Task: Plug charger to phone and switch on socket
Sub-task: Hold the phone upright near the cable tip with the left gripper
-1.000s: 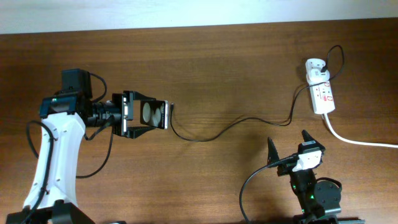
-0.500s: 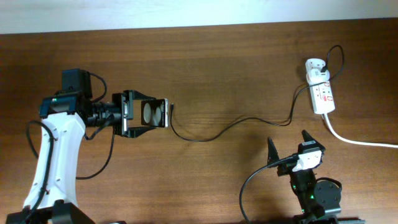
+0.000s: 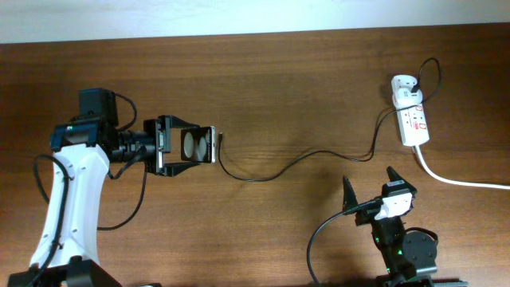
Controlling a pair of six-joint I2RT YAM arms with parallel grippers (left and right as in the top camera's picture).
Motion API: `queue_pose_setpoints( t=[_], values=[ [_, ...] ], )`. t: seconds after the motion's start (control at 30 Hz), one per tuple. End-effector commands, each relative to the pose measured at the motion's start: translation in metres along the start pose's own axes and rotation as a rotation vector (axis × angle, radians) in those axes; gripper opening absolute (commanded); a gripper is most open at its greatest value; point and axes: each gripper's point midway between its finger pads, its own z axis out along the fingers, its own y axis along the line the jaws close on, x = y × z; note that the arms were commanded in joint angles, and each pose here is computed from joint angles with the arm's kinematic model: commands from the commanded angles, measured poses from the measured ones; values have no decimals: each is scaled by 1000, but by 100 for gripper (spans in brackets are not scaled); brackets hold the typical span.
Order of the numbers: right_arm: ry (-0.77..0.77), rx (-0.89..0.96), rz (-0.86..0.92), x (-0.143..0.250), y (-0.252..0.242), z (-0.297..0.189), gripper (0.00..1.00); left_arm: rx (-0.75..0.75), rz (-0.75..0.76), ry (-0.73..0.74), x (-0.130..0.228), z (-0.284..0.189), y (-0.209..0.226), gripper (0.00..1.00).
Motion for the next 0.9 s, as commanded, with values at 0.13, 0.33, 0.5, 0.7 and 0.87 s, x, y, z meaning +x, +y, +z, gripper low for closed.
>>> queue_pose_setpoints(
  t=[0.13, 0.33, 0.5, 0.7, 0.87],
  values=[
    [1, -3, -6, 2, 0, 0, 99, 18, 18, -2, 9, -5, -1, 4],
    [1, -3, -6, 2, 0, 0, 99, 13, 11, -23, 5, -5, 0, 3],
    [1, -3, -6, 2, 0, 0, 99, 7, -4, -49, 0, -5, 1, 4],
    [0, -3, -6, 1, 0, 0, 99, 8, -4, -47, 1, -5, 1, 4],
    [1, -3, -6, 2, 0, 0, 99, 24, -3, 20, 12, -5, -2, 4]
  ],
)
